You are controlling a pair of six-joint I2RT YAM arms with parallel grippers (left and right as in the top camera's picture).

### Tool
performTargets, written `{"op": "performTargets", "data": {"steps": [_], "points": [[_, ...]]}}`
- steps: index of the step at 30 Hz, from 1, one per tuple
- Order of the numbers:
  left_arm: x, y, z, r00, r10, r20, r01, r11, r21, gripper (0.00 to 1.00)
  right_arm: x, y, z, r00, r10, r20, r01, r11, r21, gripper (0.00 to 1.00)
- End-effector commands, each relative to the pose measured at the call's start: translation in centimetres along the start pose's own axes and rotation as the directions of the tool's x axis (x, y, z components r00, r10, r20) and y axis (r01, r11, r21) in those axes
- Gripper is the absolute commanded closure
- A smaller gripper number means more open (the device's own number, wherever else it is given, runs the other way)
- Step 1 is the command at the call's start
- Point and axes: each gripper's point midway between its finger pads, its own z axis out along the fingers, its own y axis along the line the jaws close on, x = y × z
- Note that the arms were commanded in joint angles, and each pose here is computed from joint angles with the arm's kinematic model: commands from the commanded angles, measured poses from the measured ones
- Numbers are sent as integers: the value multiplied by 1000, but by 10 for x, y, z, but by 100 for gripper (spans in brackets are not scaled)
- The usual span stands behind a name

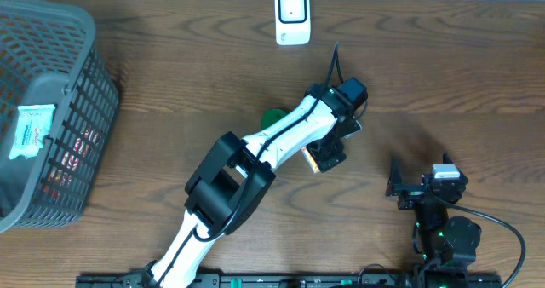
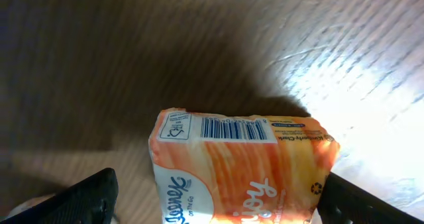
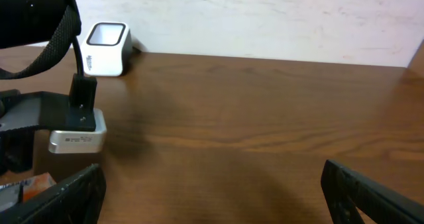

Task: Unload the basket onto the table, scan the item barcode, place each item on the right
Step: 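Move the orange pack with the left gripper toward the white scanner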

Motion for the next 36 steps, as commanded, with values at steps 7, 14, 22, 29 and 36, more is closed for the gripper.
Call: {"op": "performTargets", "data": {"steps": [7,14,22,29,36], "points": [[-10,-7,-34,996,33,86,-34,999,13,5,1,2,0,1000,12,-4,-12,1000,-6,1],[-42,-8,-52,971,-26,237,20,999,26,5,1,2,0,1000,12,-4,-12,1000,-6,1],[-57,-23,-53,954,-88,288,53,990,128,81,1,2,0,1000,12,-4,-12,1000,-6,1],[-48,-26,-41,956,-158,246,122,980,156,93,1,2,0,1000,12,-4,-12,1000,-6,1],[-33,-38,-16,956,-222,192,178,958,225,92,1,2,0,1000,12,-4,-12,1000,-6,1]]}}
